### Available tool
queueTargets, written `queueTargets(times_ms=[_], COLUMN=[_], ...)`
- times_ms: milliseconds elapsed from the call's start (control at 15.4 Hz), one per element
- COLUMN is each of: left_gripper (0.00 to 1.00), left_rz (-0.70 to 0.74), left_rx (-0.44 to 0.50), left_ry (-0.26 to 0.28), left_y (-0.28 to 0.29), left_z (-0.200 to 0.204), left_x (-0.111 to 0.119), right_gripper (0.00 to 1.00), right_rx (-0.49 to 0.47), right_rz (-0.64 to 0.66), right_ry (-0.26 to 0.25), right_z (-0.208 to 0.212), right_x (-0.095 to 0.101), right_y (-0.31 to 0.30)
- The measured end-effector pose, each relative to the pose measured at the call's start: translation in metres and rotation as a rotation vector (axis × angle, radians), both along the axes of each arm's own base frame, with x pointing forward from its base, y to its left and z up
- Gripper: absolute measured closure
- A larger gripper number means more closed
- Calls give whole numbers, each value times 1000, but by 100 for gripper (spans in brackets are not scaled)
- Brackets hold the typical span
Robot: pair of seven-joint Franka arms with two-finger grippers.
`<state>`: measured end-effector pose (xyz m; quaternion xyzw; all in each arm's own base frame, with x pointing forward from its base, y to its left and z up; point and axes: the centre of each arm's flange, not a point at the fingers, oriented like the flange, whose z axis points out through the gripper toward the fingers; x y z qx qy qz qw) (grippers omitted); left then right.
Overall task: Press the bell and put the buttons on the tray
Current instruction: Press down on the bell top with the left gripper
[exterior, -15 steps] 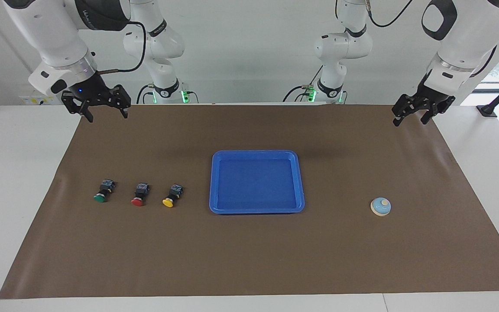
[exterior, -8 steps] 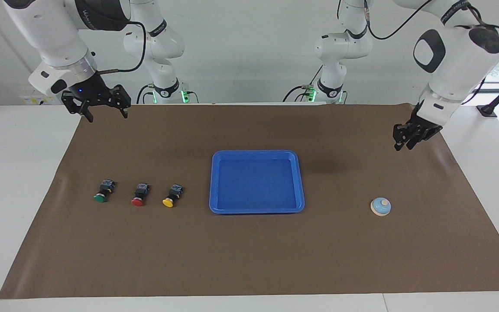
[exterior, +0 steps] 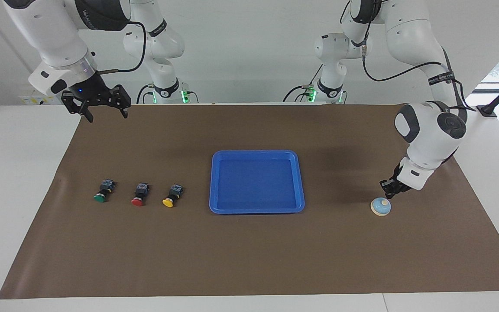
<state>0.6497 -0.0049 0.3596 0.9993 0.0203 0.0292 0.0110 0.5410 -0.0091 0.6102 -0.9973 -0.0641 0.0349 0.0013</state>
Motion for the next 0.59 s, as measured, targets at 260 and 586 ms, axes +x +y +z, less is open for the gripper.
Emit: queueTargets(times_ms=[260,586], left_gripper=[99,99], left_rz=[1,6], left_rx=[0,1], left_ry=[-18,-57], left_y=[0,0], left_z=[-3,-21], left_x=[3,8], right_gripper=[0,0], right_rx=[0,0], right_rz=[0,0], right_ry=[0,0], right_z=[0,0], right_x=[0,0], right_y=[0,0])
